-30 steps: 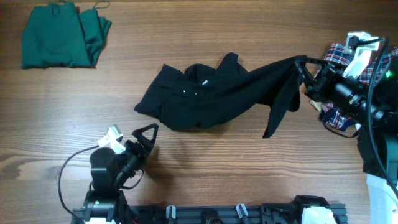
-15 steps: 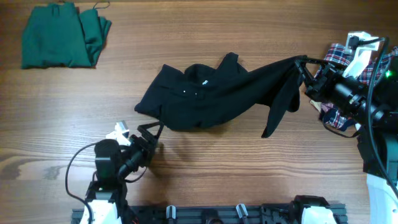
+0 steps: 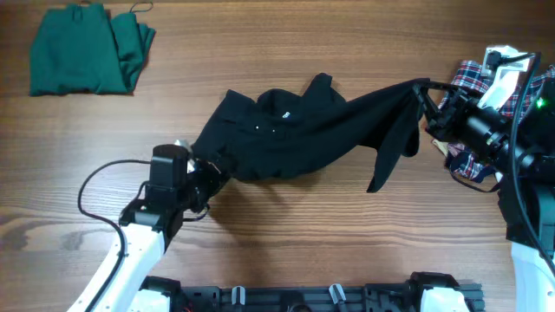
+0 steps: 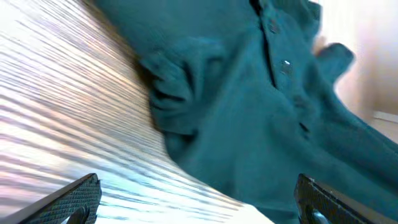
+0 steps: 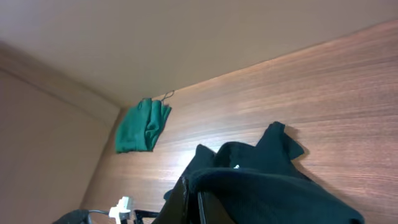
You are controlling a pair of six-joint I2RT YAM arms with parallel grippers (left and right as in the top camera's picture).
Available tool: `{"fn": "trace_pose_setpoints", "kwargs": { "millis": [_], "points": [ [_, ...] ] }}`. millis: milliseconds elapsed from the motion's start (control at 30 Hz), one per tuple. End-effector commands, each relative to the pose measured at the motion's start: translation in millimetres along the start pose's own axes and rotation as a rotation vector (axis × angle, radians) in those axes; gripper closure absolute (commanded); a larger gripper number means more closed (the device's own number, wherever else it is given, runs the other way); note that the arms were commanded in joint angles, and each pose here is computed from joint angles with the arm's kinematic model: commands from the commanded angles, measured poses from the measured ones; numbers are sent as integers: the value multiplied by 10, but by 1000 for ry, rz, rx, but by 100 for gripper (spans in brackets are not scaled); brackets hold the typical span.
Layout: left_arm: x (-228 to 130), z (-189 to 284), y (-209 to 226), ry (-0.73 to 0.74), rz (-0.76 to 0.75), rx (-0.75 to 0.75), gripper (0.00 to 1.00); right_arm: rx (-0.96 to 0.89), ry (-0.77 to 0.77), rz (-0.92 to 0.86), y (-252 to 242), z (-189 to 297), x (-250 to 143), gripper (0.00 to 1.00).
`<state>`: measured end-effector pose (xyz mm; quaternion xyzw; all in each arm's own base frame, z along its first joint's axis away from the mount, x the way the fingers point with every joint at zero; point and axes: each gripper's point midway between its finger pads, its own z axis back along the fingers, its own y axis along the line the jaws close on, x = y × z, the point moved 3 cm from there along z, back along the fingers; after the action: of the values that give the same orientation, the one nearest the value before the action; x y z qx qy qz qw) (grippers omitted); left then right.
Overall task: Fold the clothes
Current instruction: 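Reach the left gripper to the shirt's left edge and grasp it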
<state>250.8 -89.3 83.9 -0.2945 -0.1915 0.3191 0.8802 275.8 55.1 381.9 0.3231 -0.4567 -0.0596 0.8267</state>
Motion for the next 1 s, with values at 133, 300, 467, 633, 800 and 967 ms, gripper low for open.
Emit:
{"fn": "trace_pose_setpoints", "kwargs": {
  "millis": [133,300,467,633,800,967],
  "points": [
    [165,-169,48,-62,-82,64,1,-20,-14,13,-12,-12,60,96],
    [272,-260,-11,-67,-145,90,0,-49,-3,23,-75,-41,45,96],
    [337,-274,-103,-76,-152,79,0,-58,-1,20,-95,-50,42,96],
    [243,-399,-88,0,-102,57,0,-58,0,20,-95,-50,40,96],
    [151,-548,-99,81,-83,15,0,-58,0,20,-95,-50,41,96],
    [154,-564,-100,82,-84,13,27,-59,0,18,-96,-50,40,96]
  ]
}}
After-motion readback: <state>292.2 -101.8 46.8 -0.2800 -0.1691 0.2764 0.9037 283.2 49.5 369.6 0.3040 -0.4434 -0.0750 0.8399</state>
